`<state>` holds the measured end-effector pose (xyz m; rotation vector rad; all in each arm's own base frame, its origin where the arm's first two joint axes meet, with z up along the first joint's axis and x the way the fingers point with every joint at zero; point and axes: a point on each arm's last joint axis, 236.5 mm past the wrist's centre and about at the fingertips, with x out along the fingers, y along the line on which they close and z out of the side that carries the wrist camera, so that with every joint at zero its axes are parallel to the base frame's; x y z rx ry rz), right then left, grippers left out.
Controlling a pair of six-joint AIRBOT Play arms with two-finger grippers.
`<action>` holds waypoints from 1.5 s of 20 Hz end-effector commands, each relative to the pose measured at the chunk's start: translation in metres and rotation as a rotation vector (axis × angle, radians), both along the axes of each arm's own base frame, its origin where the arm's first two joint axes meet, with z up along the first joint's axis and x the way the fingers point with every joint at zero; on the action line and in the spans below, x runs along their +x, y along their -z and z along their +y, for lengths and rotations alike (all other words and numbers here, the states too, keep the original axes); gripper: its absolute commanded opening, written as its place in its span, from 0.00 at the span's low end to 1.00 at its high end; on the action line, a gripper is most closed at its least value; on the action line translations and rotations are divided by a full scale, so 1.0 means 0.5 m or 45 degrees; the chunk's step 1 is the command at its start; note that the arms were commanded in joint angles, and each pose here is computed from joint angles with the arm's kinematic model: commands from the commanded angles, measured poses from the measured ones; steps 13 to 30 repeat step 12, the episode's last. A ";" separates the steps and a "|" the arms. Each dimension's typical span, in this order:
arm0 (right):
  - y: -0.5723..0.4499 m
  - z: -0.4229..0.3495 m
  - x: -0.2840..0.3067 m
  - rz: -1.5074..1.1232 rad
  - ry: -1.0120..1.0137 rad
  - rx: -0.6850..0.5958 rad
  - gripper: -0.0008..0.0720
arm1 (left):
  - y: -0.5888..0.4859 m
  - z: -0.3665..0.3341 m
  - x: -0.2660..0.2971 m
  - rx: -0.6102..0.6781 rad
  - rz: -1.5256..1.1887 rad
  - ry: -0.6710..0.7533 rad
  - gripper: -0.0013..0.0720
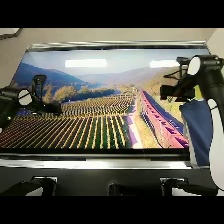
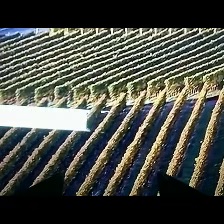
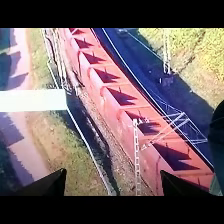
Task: Fold the shirts.
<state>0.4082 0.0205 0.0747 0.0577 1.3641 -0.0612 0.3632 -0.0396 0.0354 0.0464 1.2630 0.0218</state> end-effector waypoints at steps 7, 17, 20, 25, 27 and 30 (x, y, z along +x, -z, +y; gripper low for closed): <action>0.016 0.016 -0.014 0.065 -0.126 -0.041 0.95 | 0.014 -0.004 0.000 0.015 0.004 0.007 0.98; 0.016 0.016 -0.014 0.065 -0.126 -0.041 0.95 | 0.014 -0.004 0.000 0.015 0.004 0.007 0.97; 0.016 0.016 -0.014 0.065 -0.126 -0.041 0.95 | 0.014 -0.004 0.000 0.015 0.004 0.007 0.97; 0.016 0.016 -0.014 0.065 -0.126 -0.041 0.95 | 0.014 -0.004 0.000 0.015 0.004 0.007 0.97; 0.016 0.016 -0.014 0.065 -0.126 -0.041 0.95 | 0.014 -0.004 0.000 0.015 0.004 0.007 0.97; 0.016 0.016 -0.014 0.065 -0.126 -0.041 0.95 | 0.014 -0.004 0.000 0.015 0.004 0.007 0.97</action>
